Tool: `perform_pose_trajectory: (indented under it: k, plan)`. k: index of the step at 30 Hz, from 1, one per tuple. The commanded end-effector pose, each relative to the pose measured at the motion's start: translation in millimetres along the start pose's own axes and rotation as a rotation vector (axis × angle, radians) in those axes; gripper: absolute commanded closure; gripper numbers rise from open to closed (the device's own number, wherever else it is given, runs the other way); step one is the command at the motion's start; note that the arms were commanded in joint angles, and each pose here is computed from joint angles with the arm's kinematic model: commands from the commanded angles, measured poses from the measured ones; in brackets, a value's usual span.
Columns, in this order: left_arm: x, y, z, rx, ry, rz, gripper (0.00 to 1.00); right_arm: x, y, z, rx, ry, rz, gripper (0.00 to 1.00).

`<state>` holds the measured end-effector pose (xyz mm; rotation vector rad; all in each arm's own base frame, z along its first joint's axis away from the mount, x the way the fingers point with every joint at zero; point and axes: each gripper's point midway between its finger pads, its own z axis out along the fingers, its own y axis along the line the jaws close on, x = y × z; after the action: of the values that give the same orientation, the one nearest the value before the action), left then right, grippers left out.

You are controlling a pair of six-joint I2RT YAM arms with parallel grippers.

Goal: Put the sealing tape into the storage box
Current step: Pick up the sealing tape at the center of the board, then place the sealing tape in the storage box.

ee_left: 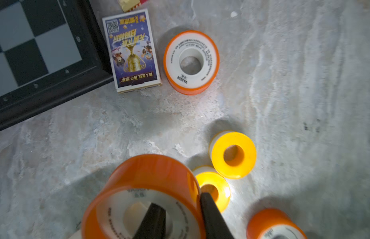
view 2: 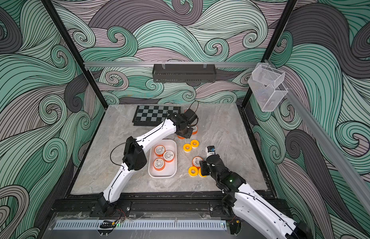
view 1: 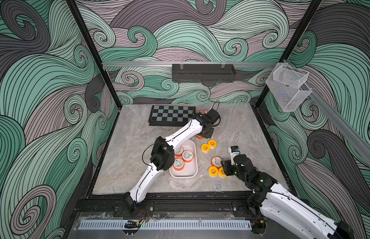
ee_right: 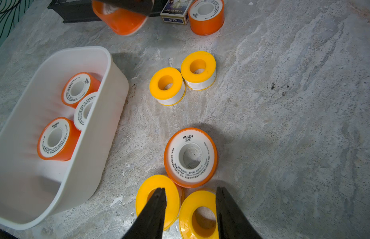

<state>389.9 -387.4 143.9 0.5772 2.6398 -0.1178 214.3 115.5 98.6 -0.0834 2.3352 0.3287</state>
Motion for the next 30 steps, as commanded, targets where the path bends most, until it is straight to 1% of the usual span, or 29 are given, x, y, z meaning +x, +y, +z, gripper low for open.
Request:
perform_pose_trajectory:
  k: [1, 3, 5, 9, 14, 18, 22, 30]
  plan:
    - [18, 8, -56, -0.009, 0.027, -0.002, 0.79, -1, 0, 0, 0.004, -0.015, -0.01, 0.56]
    - [35, 8, -66, -0.03, 0.035, 0.048, 0.79, -2, 0, 0, 0.004, -0.016, -0.009, 0.56]
    - [52, 13, -76, -0.076, 0.039, 0.073, 0.79, -1, 0, 1, 0.002, -0.015, -0.011, 0.56]
    - [92, 23, -91, -0.055, 0.066, 0.047, 0.79, -1, 0, 1, 0.004, -0.011, -0.013, 0.56]
    - [138, 27, -88, 0.037, 0.081, 0.016, 0.78, -2, 1, 1, 0.001, -0.017, -0.014, 0.56]
    - [166, 30, -79, 0.051, 0.132, -0.012, 0.77, -2, 1, 1, 0.003, -0.017, -0.015, 0.56]
    - [180, 20, -67, 0.104, 0.147, -0.02, 0.77, -2, 1, 1, 0.002, -0.017, -0.017, 0.56]
    - [194, 1, -42, 0.11, 0.191, 0.003, 0.77, -1, 1, 0, 0.005, -0.018, -0.016, 0.55]
